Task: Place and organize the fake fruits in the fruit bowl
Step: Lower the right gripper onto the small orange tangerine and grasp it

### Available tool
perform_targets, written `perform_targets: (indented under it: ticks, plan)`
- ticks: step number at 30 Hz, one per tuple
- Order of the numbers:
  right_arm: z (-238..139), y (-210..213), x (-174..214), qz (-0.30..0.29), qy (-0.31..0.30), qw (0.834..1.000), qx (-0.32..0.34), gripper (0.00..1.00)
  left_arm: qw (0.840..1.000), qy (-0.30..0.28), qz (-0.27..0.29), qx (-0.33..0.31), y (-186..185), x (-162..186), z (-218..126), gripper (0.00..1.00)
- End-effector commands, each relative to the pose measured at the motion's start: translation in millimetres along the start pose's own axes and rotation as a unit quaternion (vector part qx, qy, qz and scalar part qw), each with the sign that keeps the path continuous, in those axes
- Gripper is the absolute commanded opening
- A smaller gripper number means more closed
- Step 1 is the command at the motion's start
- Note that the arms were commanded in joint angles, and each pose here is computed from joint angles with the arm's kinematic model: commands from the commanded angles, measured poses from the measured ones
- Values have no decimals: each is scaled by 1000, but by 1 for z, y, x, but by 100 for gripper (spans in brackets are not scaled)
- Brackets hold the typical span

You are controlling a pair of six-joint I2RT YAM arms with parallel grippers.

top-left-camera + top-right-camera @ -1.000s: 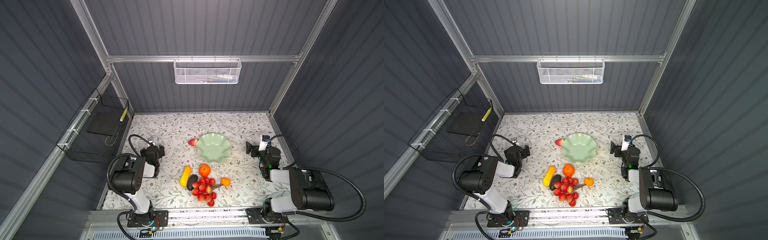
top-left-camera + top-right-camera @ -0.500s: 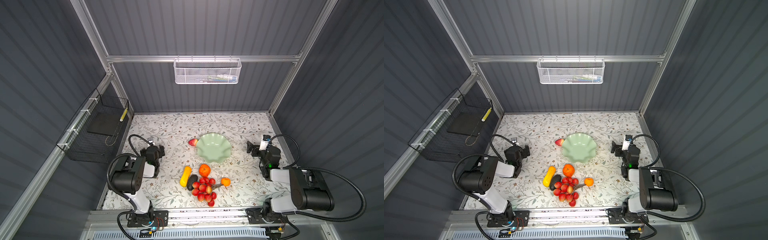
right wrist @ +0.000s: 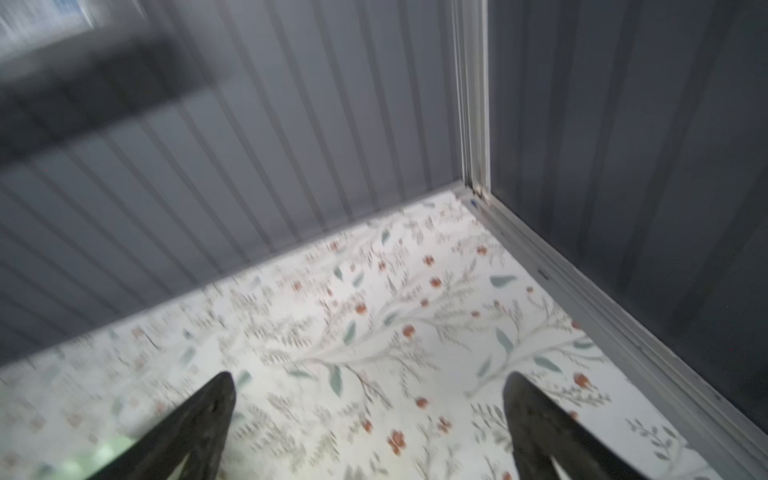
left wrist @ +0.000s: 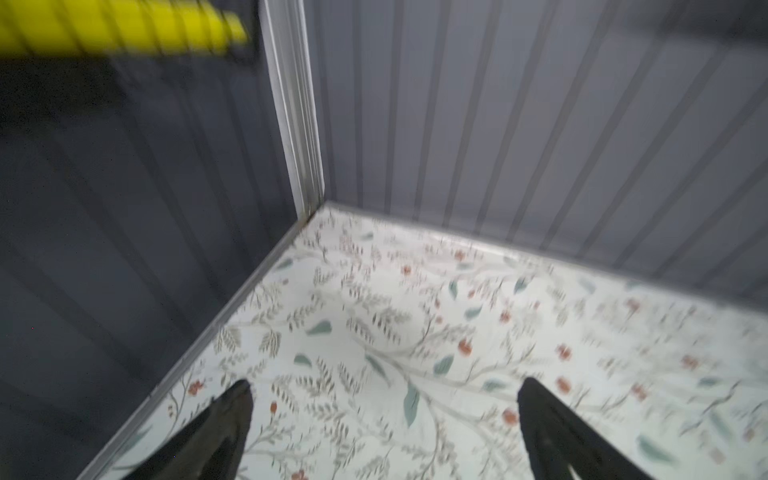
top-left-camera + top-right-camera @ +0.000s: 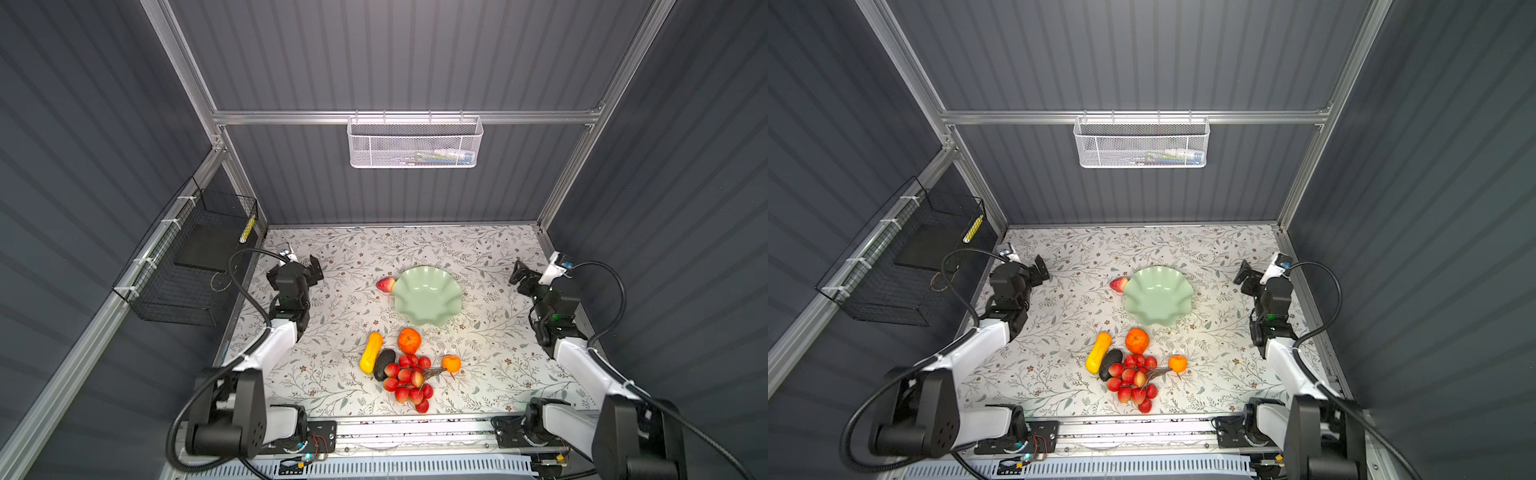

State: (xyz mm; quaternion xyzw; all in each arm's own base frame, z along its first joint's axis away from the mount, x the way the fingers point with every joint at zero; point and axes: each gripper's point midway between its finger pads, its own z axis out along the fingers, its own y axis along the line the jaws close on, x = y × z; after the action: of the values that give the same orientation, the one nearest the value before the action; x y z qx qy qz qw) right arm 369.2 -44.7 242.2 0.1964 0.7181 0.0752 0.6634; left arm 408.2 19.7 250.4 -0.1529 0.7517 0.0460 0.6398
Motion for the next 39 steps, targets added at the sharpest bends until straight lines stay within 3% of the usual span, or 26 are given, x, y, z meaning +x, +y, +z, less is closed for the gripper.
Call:
perform_targets:
  ticks: [1,3,8,12,18,31,39]
  plan:
    - [-15,-1,32,100,52,993,-21,99,995,48,-54,-69,29,9,-22,100]
    - [-21,9,40,94,82,991,-49,99,994,50,-58,-76,32,-10,-35,100]
    - [-48,33,75,79,242,966,-56,90,992,100,38,65,-14,-35,-57,100]
    - [-83,58,121,18,361,931,-57,84,982,115,56,141,-39,-21,-61,100]
    - [-148,89,186,-20,491,868,-78,81,972,156,57,163,-46,5,-57,100]
    - [-222,110,257,-37,616,779,-112,76,974,163,63,141,-35,11,-61,100]
    - [-219,111,278,-63,633,766,-95,71,975,162,60,143,-35,10,-64,100]
